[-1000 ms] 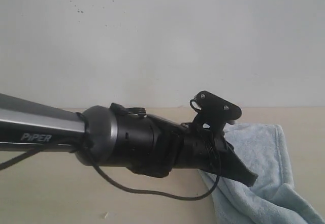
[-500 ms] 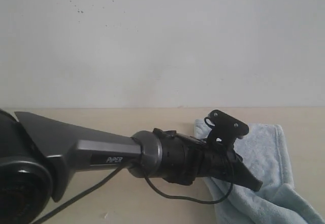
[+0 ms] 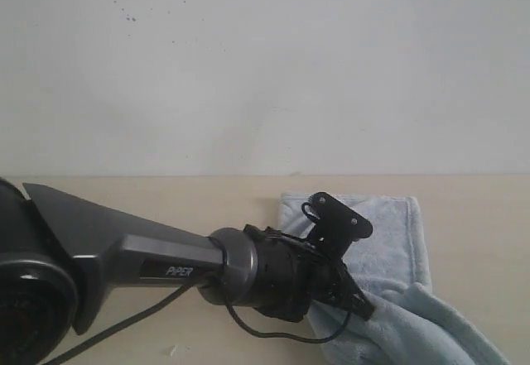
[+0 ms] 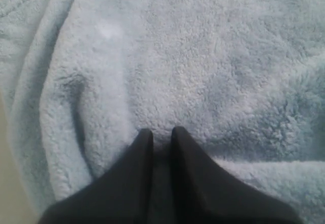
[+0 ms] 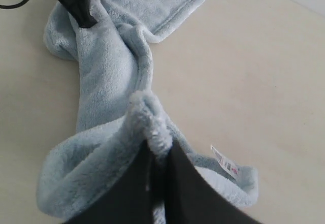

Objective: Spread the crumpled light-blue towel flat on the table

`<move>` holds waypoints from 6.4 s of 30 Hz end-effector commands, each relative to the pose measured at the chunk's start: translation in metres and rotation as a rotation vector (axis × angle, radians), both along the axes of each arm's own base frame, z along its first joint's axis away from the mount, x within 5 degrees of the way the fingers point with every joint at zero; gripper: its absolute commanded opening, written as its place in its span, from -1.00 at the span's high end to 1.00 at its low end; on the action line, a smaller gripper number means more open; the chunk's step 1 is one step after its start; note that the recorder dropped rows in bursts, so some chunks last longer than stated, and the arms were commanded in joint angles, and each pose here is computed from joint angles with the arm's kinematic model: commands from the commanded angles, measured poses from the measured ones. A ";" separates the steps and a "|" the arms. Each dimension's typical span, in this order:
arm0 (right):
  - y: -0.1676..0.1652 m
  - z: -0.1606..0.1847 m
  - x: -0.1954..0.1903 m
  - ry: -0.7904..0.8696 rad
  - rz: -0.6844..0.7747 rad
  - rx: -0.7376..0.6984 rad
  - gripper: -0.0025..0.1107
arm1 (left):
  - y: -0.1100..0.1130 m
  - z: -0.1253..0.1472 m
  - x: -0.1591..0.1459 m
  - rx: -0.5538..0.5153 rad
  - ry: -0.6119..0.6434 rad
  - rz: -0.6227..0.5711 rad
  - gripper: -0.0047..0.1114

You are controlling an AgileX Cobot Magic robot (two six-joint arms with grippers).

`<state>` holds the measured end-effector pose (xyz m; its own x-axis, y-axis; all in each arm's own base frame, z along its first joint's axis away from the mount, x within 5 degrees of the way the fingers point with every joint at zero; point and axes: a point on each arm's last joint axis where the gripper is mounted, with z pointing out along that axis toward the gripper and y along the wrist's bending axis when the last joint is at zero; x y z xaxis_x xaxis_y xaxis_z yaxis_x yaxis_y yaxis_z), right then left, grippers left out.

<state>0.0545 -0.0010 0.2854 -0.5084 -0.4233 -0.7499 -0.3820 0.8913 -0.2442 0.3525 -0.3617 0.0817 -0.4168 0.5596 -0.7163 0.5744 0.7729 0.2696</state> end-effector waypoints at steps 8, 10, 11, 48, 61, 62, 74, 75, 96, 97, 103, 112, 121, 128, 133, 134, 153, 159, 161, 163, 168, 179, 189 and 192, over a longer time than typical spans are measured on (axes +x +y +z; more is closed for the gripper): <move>0.003 0.003 0.001 -0.038 0.012 0.052 0.96 | 0.042 0.004 -0.015 0.127 -0.009 0.196 0.70; 0.003 0.003 0.001 -0.038 0.012 0.052 0.96 | 0.050 -0.001 -0.022 0.157 0.009 0.190 0.70; 0.003 0.003 0.001 -0.038 0.012 0.052 0.96 | 0.053 -0.003 -0.024 0.168 0.016 0.194 0.70; 0.007 0.002 -0.001 0.002 0.027 0.102 0.96 | 0.062 0.071 0.053 0.024 -0.133 -0.084 0.70; 0.009 0.003 0.000 -0.016 0.038 0.116 0.96 | 0.054 0.020 0.065 0.125 -0.105 -0.108 0.70; 0.009 0.004 0.000 -0.024 0.045 0.125 0.96 | 0.056 0.019 0.066 0.144 -0.108 -0.089 0.70; 0.011 0.005 0.000 -0.025 0.056 0.144 0.96 | 0.097 0.025 0.075 0.409 -0.170 0.259 0.70; 0.011 0.004 0.000 -0.024 0.056 0.145 0.96 | 0.100 0.029 0.075 0.426 -0.178 0.287 0.70; 0.012 0.005 0.000 -0.025 0.063 0.158 0.96 | 0.053 0.108 0.054 0.112 -0.262 -0.004 0.76; 0.013 0.005 -0.001 -0.023 0.064 0.160 0.96 | 0.049 0.106 0.053 0.092 -0.254 -0.040 0.76; 0.013 0.005 -0.001 -0.019 0.071 0.160 0.96 | 0.034 0.075 0.051 0.007 -0.179 -0.210 0.76; 0.014 0.005 -0.001 -0.024 0.080 0.161 0.96 | 0.028 0.015 0.065 0.049 -0.118 -0.222 0.76; 0.015 0.006 0.000 -0.040 0.089 0.173 0.96 | 0.058 -0.005 0.078 0.290 -0.144 0.077 0.76; 0.016 0.007 0.000 -0.050 0.094 0.183 0.96 | 0.113 -0.034 0.058 0.625 -0.094 0.328 0.76; 0.017 0.008 0.001 -0.063 0.101 0.193 0.96 | 0.141 -0.014 0.039 0.753 -0.119 0.502 0.79; 0.017 0.008 0.001 -0.064 0.102 0.194 0.96 | 0.142 -0.010 0.032 0.720 -0.115 0.501 0.79; 0.020 0.007 -0.002 -0.026 0.116 0.233 0.96 | 0.078 0.059 -0.069 0.278 -0.128 0.180 0.84; 0.022 0.005 -0.004 -0.007 0.153 0.217 0.96 | 0.106 0.069 -0.008 0.054 -0.023 0.218 0.84; 0.022 0.005 -0.004 -0.002 0.154 0.222 0.96 | 0.115 0.073 0.013 -0.050 0.012 0.202 0.84; 0.023 0.005 -0.005 0.002 0.157 0.231 0.96 | 0.129 0.077 0.034 -0.119 0.019 0.199 0.78; 0.024 0.006 -0.005 -0.001 0.173 0.233 0.96 | 0.154 0.077 0.077 -0.158 -0.021 0.279 0.12; 0.028 0.009 -0.005 -0.022 0.198 0.289 0.96 | 0.137 0.013 0.108 -0.148 0.034 0.225 -0.13; 0.029 0.009 -0.005 -0.019 0.205 0.293 0.96 | 0.134 -0.024 0.115 -0.094 0.058 0.212 0.02; 0.029 0.009 -0.005 -0.020 0.207 0.290 0.96 | 0.132 -0.037 0.110 -0.050 0.073 0.194 0.39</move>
